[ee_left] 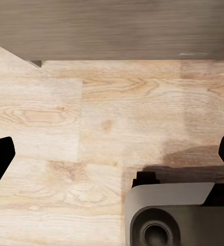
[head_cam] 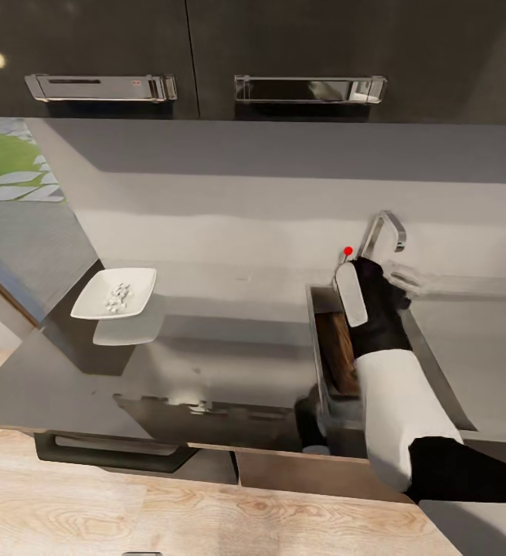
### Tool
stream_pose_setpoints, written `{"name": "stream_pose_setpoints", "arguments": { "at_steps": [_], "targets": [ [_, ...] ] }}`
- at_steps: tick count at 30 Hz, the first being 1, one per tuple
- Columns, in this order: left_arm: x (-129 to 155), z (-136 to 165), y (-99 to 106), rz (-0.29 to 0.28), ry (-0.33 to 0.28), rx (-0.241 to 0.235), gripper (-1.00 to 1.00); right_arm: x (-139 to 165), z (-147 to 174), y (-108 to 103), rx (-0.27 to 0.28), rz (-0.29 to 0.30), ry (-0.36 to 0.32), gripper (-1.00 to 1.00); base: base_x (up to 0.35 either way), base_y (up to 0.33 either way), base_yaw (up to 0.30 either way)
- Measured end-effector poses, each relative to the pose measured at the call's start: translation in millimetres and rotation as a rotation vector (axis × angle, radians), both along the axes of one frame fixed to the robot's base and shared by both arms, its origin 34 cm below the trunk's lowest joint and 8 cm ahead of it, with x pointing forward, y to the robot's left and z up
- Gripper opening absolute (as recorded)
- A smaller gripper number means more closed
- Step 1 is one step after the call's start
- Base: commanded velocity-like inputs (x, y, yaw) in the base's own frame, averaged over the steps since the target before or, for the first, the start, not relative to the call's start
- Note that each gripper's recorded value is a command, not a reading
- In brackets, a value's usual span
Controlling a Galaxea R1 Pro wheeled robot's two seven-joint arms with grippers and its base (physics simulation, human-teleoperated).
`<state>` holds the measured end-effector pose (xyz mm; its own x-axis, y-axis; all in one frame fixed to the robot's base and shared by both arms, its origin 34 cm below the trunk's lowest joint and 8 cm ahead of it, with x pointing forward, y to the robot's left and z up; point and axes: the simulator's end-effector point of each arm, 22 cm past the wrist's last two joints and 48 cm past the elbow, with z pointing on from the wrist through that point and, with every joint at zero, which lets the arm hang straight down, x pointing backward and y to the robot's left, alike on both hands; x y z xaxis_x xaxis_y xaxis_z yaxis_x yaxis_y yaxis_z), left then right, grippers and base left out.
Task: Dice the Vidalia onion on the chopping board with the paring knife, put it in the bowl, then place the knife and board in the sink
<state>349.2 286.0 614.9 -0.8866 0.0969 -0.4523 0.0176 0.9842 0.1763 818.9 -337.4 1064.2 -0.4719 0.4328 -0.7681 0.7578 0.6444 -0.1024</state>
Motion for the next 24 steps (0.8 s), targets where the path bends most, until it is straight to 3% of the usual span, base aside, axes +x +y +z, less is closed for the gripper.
{"name": "stream_pose_setpoints", "arguments": {
  "at_steps": [1, 2, 3, 7, 12, 24],
  "targets": [
    [0.0, 0.0, 0.1, 0.0, 0.0, 0.0, 1.0, 4.7, 9.4, 8.3, 0.006, 0.079, 0.021, 1.0, 0.0, 0.0, 0.0],
    [0.0, 0.0, 0.1, 0.0, 0.0, 0.0, 1.0, 24.0, 25.4, 42.9, 0.061, 0.285, 0.002, 1.0, 0.0, 0.0, 0.0],
    [0.0, -0.1, 0.1, 0.0, 0.0, 0.0, 1.0, 31.2, 30.8, 50.6, 0.063, 0.349, -0.012, 1.0, 0.0, 0.0, 0.0],
    [0.0, -0.1, 0.1, 0.0, 0.0, 0.0, 1.0, 52.9, 44.3, 48.5, 0.006, 0.539, -0.049, 1.0, 0.0, 0.0, 0.0],
    [0.1, -0.2, 0.1, 0.001, 0.0, 0.0, 1.0, 59.4, 44.4, 52.7, 0.024, 0.621, -0.066, 1.0, -0.062, 0.0, 0.0],
    [0.2, -0.4, 0.0, 0.001, 0.001, 0.0, 1.0, 60.7, 43.7, 51.6, 0.022, 0.632, -0.066, 1.0, -0.294, 0.0, 0.0]
  ]
}}
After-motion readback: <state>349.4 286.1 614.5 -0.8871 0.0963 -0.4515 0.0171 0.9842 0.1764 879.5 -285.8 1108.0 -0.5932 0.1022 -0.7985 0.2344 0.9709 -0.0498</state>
